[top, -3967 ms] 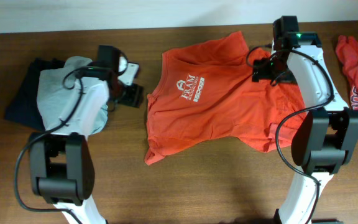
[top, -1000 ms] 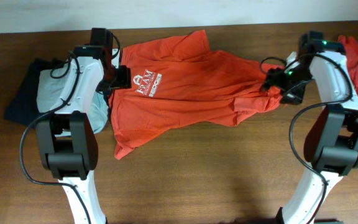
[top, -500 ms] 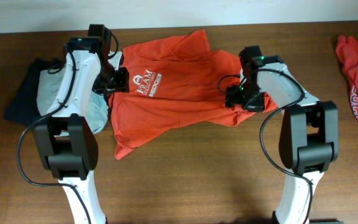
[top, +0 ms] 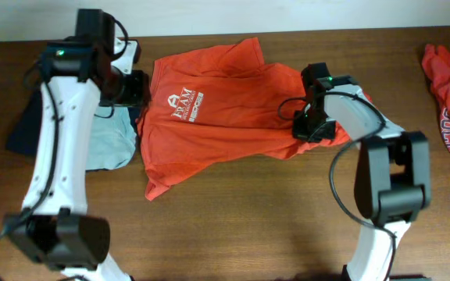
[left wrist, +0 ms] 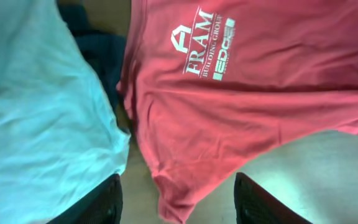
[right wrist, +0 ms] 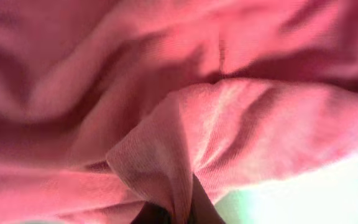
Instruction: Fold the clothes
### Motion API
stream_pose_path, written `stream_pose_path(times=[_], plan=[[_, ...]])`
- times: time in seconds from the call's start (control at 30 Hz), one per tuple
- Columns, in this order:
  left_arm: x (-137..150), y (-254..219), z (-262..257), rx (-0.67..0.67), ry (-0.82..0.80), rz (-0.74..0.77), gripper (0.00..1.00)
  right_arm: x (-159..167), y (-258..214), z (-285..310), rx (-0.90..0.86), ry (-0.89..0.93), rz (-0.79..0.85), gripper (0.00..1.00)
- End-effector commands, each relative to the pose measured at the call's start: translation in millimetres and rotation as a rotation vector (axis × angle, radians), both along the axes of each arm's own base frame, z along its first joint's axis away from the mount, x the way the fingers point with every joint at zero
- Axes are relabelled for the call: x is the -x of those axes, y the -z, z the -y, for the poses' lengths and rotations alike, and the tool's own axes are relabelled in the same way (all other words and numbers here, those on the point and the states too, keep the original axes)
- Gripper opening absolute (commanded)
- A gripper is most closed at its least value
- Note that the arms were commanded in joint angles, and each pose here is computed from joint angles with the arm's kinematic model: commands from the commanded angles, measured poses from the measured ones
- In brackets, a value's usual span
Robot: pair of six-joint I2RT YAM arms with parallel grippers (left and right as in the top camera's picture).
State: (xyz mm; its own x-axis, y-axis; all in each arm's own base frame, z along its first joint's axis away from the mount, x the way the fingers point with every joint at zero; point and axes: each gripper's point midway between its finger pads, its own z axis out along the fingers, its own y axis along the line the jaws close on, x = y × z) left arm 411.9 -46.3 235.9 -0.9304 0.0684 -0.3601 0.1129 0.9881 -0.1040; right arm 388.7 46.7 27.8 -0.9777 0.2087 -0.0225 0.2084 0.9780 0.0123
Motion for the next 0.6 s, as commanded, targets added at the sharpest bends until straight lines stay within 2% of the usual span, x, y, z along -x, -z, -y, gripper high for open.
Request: stream_pose_path(times=[0.0,0.13,0.27,0.3,0.33,0.37,0.47,0.5,0.53,0.57], plan=[[6.3,-5.3,-2.9,-0.022,0.016,-0.001,0.57,-4.4,-55.8,19.8,0.077,0.012,0.132,0.11],[10.1,-2.9,-3.1,-0.022,0.016,-0.019,0.57,0.0,-89.0,29.4,0.069,0.042,0.197,0.31],[12.0,-2.4,-1.5,-0.014,0.019,-0.028,0.57,3.3,-98.7,33.4,0.068,0.052,0.212,0.32],[14.0,-1.9,-1.8,-0.015,0.019,-0.036,0.57,3.8,-98.3,33.4,0.068,0.052,0.209,0.29],[16.3,-1.1,-2.0,-0.015,0.019,-0.045,0.56,4.6,-97.7,32.9,0.065,0.051,0.204,0.22],[21.6,0.6,-2.4,-0.017,0.019,-0.068,0.56,5.8,-96.2,31.4,0.057,0.05,0.197,0.06],[27.8,2.4,-2.8,-0.019,0.019,-0.095,0.56,6.6,-95.5,29.7,0.047,0.049,0.194,0.04],[28.9,2.7,-2.9,-0.019,0.019,-0.099,0.56,7.3,-94.6,29.0,0.043,0.049,0.191,0.16],[29.5,2.8,-2.9,-0.019,0.019,-0.102,0.56,8.4,-93.0,27.5,0.034,0.047,0.186,0.37],[29.7,2.4,-2.9,-0.019,0.019,-0.101,0.56,10.6,-89.3,24.3,0.015,0.045,0.175,0.49]])
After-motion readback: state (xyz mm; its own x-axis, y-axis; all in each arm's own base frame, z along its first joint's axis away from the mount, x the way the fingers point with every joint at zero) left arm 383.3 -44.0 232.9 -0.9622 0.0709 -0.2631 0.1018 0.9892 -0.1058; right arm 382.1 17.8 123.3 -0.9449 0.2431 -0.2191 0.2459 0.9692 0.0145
